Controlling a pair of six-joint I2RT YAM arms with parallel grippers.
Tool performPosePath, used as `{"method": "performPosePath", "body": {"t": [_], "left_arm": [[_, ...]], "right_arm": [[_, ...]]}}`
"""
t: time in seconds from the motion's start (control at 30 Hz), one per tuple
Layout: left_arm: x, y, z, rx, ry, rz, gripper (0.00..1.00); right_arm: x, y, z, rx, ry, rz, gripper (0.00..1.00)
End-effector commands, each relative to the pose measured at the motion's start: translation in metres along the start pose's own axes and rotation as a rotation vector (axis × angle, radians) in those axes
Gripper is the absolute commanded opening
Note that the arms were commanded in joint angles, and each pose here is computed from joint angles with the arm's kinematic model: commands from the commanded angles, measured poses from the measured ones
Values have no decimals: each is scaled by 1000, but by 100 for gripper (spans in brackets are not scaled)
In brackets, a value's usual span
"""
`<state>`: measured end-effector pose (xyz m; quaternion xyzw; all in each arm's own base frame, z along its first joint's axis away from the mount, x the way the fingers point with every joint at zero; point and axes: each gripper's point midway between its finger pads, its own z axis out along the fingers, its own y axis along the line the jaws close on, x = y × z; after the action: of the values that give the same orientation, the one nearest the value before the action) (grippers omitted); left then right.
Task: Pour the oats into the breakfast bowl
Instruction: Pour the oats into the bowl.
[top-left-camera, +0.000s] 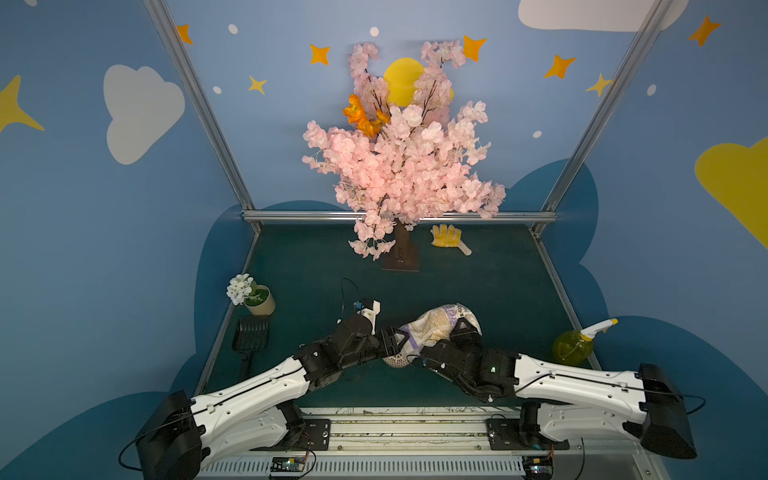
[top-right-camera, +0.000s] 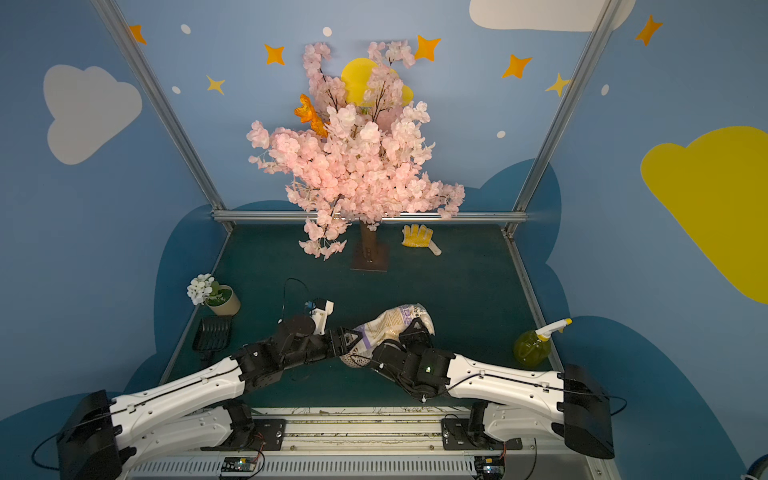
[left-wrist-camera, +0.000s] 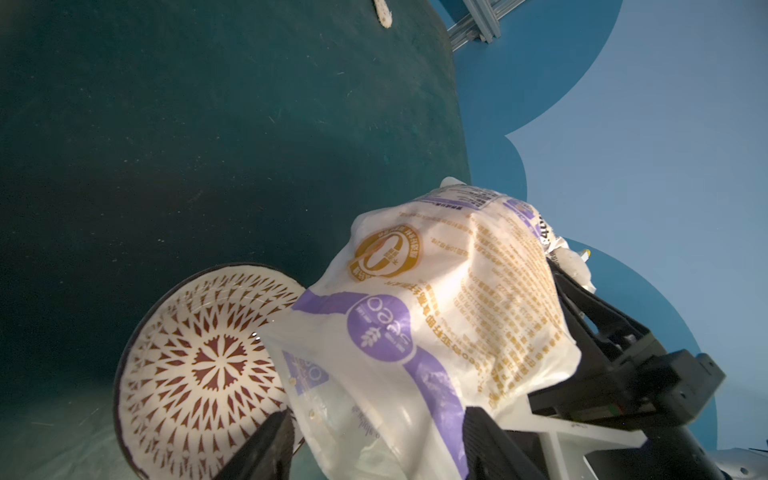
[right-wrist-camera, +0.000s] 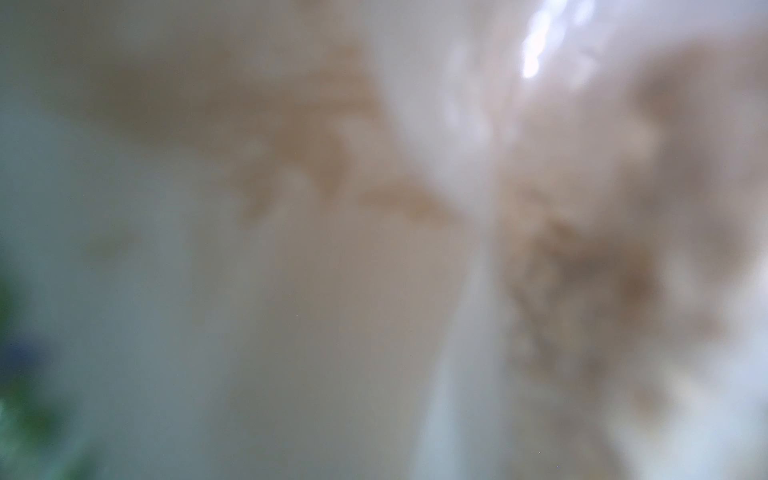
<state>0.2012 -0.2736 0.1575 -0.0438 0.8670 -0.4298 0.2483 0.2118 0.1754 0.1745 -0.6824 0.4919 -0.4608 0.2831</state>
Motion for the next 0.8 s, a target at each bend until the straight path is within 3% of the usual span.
{"method": "performPosePath", "body": {"t": [0.0,0.27,0.77], "left_arm": [[-7,-7,-2,33,-39,-12,69],[-4,-3,1,31,-36,-26,67],[0,0,8,27,-21,-33,53]], "right_arm": [[10,-38,-7,150,74,136,0],[8,-39,-6,181,90,115,0],[7,-42,-6,208,106,91,0]]}}
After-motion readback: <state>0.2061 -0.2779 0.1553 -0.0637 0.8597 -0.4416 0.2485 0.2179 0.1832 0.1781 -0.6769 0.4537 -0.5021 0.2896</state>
